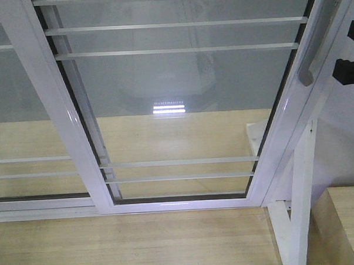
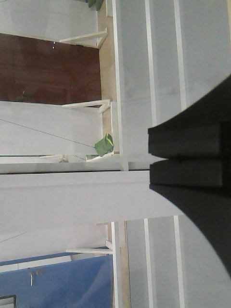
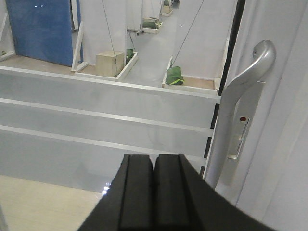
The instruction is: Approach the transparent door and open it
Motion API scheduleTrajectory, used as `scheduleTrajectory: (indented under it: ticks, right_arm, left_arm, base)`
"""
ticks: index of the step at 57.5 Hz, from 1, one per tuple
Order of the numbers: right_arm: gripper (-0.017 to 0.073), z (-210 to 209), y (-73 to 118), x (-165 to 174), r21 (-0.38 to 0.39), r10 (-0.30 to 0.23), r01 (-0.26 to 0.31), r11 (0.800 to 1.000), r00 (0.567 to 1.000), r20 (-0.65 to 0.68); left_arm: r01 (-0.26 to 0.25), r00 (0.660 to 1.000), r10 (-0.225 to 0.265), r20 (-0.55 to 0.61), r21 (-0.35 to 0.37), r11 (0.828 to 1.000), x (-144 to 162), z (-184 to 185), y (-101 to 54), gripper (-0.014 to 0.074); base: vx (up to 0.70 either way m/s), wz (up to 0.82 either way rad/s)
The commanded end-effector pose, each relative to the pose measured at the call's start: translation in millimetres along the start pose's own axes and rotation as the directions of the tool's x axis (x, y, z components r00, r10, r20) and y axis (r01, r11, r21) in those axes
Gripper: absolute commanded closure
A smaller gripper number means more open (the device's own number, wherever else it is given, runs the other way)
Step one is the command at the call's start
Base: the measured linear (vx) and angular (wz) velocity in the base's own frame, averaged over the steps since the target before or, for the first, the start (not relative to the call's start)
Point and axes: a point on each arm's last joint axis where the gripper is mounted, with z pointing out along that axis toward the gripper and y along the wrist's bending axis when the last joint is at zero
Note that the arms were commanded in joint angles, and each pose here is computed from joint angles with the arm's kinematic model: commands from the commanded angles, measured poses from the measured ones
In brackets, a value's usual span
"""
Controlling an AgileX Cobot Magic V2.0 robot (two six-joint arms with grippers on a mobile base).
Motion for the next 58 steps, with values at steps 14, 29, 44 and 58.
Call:
scheduleTrajectory:
  ticks: [14, 29, 44, 58]
  right_arm:
    - [0.0093, -4, -2.3, -23, 0.016, -0.014, 0.012, 1.000, 0.989, 0.145]
    - [-0.0171, -4, -2.8, -29, 0.022, -0.010, 0.005, 1.000, 0.975, 0.224]
    - [-0.0125, 10, -9.3, -17, 0.049, 0.008, -0.014, 0.999, 0.991, 0.136]
    - [-0.0062, 8, -40.0, -7, 0.196, 0.064, -0.075, 0.978, 0.996, 0.059]
  left_arm:
    - [0.009, 0.992, -0.009, 0.126, 0.003, 1.000, -22, -2, -0.7, 0.0353]
    - [0.008, 0.993, -0.008, 0.121, 0.003, 1.000, -21, -2, -0.7, 0.0098]
    - [0.008, 0.993, -0.008, 0.120, 0.003, 1.000, -21, -2, -0.7, 0.0027]
    - [0.008, 0.998, -0.008, 0.066, 0.004, 1.000, -16, -1, -0.8, 0.0027]
  base:
    - [0.00, 0.00]
    - [0.00, 0.00]
    - [0.00, 0.00]
    - [0.00, 0.00]
